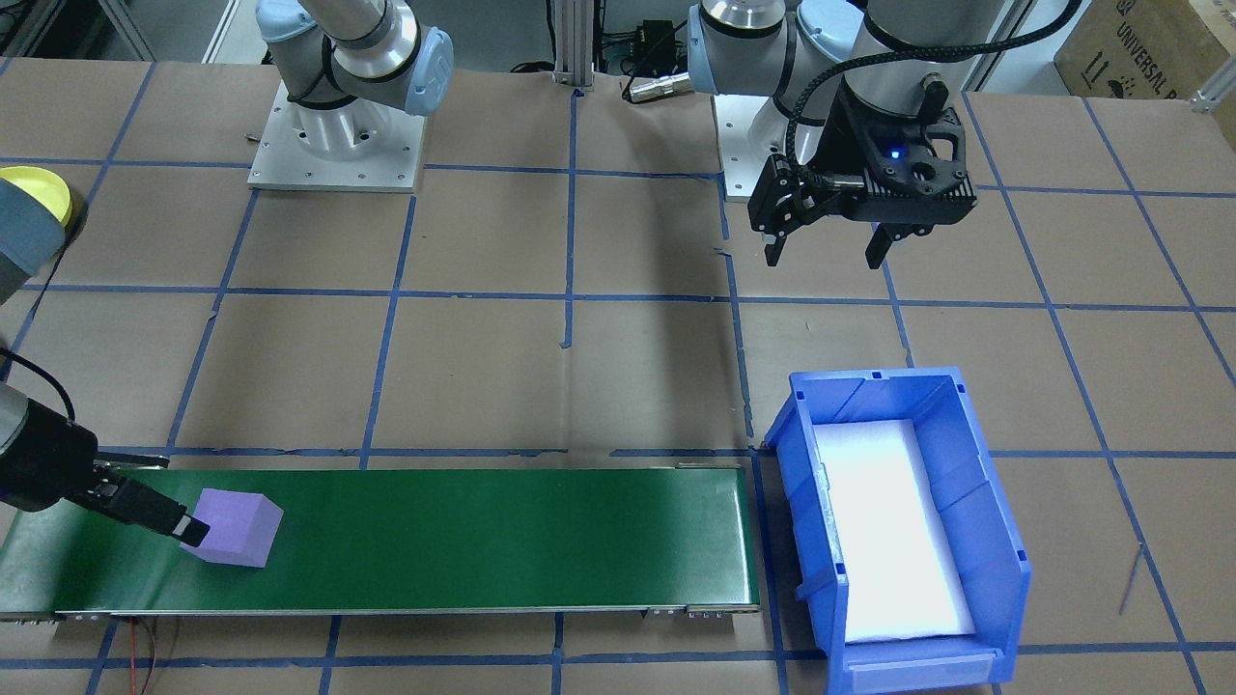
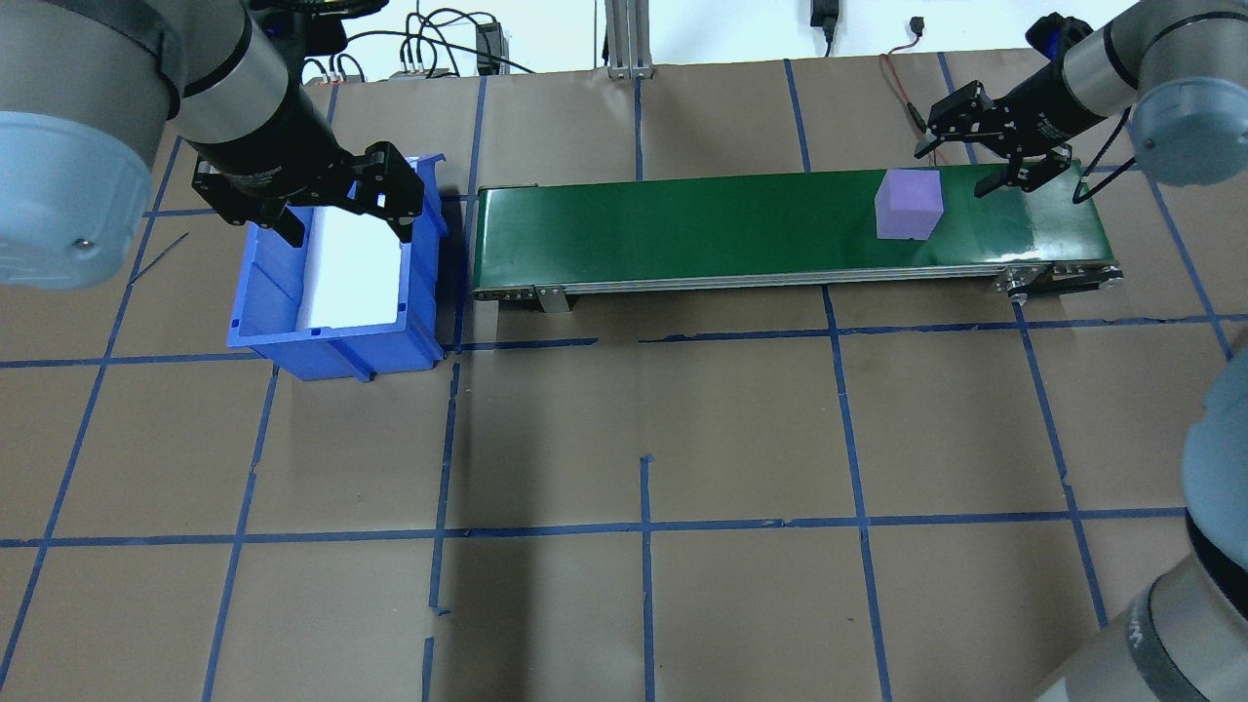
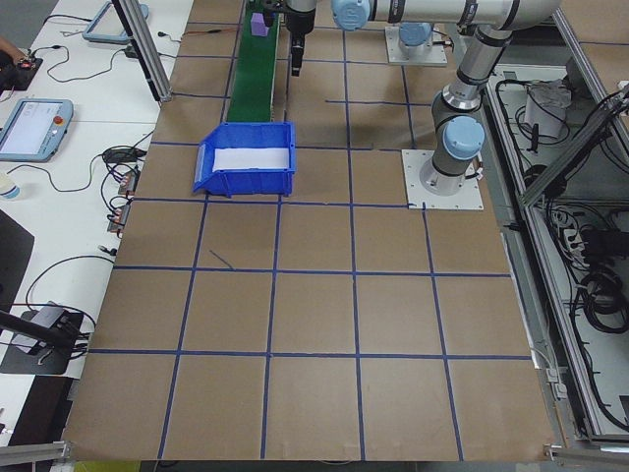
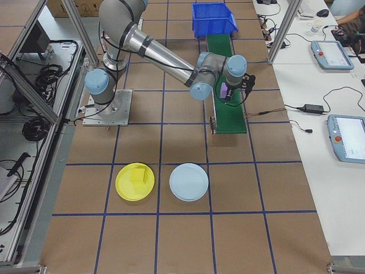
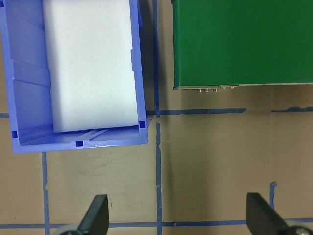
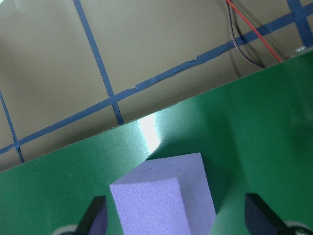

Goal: Move block left to right into plate

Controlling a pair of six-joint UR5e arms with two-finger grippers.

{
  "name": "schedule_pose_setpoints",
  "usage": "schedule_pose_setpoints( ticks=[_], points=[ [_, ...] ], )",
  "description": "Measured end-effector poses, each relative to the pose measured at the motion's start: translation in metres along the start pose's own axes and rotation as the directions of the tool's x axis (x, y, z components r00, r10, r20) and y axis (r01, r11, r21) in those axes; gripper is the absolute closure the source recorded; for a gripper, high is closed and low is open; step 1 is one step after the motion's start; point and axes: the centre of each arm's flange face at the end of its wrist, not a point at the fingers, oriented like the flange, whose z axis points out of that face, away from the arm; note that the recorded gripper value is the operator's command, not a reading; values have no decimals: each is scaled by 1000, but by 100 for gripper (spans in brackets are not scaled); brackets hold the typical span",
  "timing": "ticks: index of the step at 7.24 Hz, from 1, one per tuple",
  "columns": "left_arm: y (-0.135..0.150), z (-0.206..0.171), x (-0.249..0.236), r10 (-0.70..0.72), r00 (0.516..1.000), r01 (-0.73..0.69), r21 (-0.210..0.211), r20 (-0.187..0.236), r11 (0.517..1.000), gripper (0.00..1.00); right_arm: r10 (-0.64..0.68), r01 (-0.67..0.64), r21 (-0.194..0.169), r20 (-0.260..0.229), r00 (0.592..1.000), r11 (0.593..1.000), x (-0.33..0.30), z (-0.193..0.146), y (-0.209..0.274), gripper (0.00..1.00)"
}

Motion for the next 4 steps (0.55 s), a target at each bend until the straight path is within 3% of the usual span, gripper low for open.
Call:
schedule_pose_setpoints(
  ticks=[4],
  points=[
    [0, 0, 0, 1, 1000, -1, -1, 0, 1000, 0, -5, 5, -26, 7, 1000, 1000, 9, 19, -3, 0]
  ],
)
